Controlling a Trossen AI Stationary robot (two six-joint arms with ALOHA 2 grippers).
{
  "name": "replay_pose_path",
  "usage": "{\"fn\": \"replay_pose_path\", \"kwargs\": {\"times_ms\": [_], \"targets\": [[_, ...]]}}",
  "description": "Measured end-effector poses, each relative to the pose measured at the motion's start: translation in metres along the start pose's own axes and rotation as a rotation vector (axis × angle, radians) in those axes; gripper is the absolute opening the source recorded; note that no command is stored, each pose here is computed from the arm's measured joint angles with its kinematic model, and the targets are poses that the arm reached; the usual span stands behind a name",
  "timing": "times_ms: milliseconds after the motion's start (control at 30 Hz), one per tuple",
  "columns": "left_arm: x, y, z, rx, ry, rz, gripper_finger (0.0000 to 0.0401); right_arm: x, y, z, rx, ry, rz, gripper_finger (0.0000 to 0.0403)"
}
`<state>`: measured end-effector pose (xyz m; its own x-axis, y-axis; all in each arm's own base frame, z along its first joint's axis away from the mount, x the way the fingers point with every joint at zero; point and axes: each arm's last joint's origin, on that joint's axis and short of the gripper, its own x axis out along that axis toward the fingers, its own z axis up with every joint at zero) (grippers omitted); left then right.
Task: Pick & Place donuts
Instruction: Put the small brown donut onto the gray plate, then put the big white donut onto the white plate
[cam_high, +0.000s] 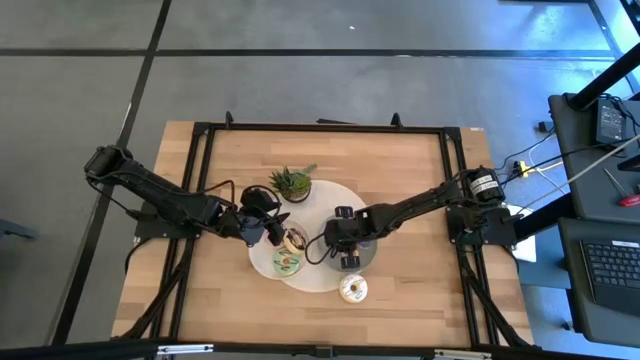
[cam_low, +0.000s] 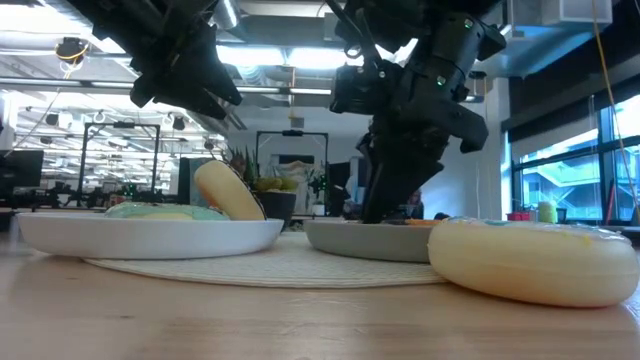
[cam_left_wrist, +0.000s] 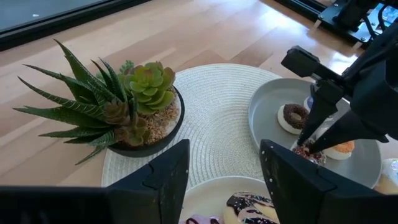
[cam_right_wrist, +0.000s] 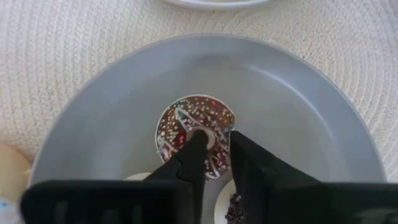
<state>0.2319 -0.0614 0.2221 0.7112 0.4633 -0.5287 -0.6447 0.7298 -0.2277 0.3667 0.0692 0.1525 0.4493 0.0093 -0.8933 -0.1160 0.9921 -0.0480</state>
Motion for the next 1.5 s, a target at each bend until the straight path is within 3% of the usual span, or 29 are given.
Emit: {"fn": "replay_pose_path", "kwargs": {"times_ms": [200, 400, 600, 733, 900, 1100, 1333, 1500], "targets": [[0.0, 0.0, 0.0, 0.0, 0.0, 0.0, 0.019, 0.0, 0.0, 0.0, 0.0, 0.0, 0.0, 0.0126], [0.0, 0.0, 0.0, 0.0, 0.0, 0.0, 0.0191, -0.016, 0.004, 0.009, -0.003, -0.035, 0.003, 0.014], [0.0, 0.0, 0.0, 0.0, 0.0, 0.0, 0.019, -0.043, 0.03, 0.014, -0.061, -0.098, 0.05, 0.0141], [0.0, 0.0, 0.0, 0.0, 0.0, 0.0, 0.0187, -0.051, 0.054, 0.002, -0.036, -0.008, 0.124, 0.0141], [0.0, 0.0, 0.0, 0.012, 0.0, 0.0, 0.019, -0.056, 0.083, -0.014, 0.108, 0.108, 0.135, 0.0141], [0.0, 0.0, 0.0, 0.016, 0.0, 0.0, 0.019, -0.062, 0.109, -0.025, 0.28, 0.144, 0.129, 0.0131], [0.0, 0.0, 0.0, 0.0, 0.001, -0.001, 0.0191, -0.059, 0.116, -0.03, 0.654, 0.16, 0.087, 0.0117], [0.0, 0.0, 0.0, 0.0, 0.009, -0.008, 0.0193, -0.048, 0.123, -0.034, 0.727, 0.189, 0.068, 0.0109]]}}
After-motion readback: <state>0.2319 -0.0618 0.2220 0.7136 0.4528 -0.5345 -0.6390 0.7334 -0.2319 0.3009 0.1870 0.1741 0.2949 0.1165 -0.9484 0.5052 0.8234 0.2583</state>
